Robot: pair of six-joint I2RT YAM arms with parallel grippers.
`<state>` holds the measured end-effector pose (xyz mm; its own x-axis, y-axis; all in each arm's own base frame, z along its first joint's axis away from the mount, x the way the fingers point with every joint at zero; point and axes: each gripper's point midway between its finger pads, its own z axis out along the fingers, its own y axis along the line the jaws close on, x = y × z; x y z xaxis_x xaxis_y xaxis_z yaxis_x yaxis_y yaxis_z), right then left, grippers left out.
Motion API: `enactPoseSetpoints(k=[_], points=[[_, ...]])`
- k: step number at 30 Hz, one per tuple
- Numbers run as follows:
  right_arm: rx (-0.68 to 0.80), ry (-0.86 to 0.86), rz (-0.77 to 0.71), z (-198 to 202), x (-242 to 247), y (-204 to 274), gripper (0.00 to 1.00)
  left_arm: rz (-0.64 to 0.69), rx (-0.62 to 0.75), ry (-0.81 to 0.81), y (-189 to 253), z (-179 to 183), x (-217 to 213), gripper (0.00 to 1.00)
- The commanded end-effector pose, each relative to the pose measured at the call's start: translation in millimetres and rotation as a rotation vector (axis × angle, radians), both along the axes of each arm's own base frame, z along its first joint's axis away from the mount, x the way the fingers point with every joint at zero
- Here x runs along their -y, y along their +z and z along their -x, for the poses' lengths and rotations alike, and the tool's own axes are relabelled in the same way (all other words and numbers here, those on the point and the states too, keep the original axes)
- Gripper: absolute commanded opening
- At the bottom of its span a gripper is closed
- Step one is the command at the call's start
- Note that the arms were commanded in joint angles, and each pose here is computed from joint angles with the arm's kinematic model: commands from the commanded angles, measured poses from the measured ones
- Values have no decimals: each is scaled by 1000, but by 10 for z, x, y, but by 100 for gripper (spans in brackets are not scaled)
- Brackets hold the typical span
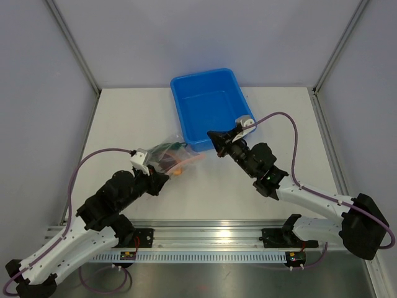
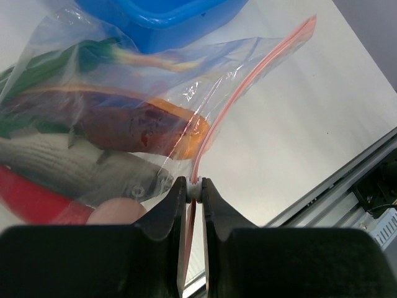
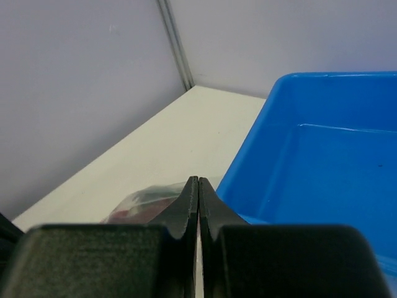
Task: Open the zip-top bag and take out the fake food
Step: Unzip the zipper food storage bag at the center of the board.
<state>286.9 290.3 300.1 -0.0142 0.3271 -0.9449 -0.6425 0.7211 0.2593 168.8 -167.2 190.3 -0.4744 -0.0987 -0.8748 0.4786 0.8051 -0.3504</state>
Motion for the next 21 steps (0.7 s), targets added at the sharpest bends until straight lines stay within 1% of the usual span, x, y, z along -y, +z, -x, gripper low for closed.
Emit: enactPoseSetpoints(k=[1,2,3,4,5,6,7,8,9,10,11,13,14,18,19,21], points=[[44,104,91,68,-170,115,6,48,52,32,267,-74,3,1],[54,196,176,172,-283,66,11,41,49,25,253,-88,29,1],[64,238,207,224,-328,54,30,41,49,21,250,-92,41,0],[110,295,253,294,-385,58,47,32,46,18,224,-98,49,0],[115,319,274,322,-414,11,60,30,46,16,213,-100,53,0],[123,332,290,331,-424,-14,67,30,48,16,206,-106,59,0],[132,355,311,352,-451,-48,77,28,49,13,198,-105,60,0],[149,422,363,422,-515,-118,80,27,48,12,180,-103,62,0],[143,451,380,445,-549,-151,81,31,54,13,193,-101,56,0],[163,472,397,446,-590,-84,82,31,58,14,196,-100,49,0],[114,541,445,510,-647,-273,82,32,61,18,196,-101,39,0],[123,589,479,537,-706,-265,81,37,71,20,216,-93,21,0],[89,614,514,555,-711,-398,80,40,75,25,227,-95,12,0],[130,634,573,597,-725,-490,81,50,88,24,271,-82,-4,0],[170,644,614,618,-717,-576,82,51,89,26,279,-81,-8,0],[242,621,601,615,-719,-518,86,50,91,32,289,-83,-21,0]])
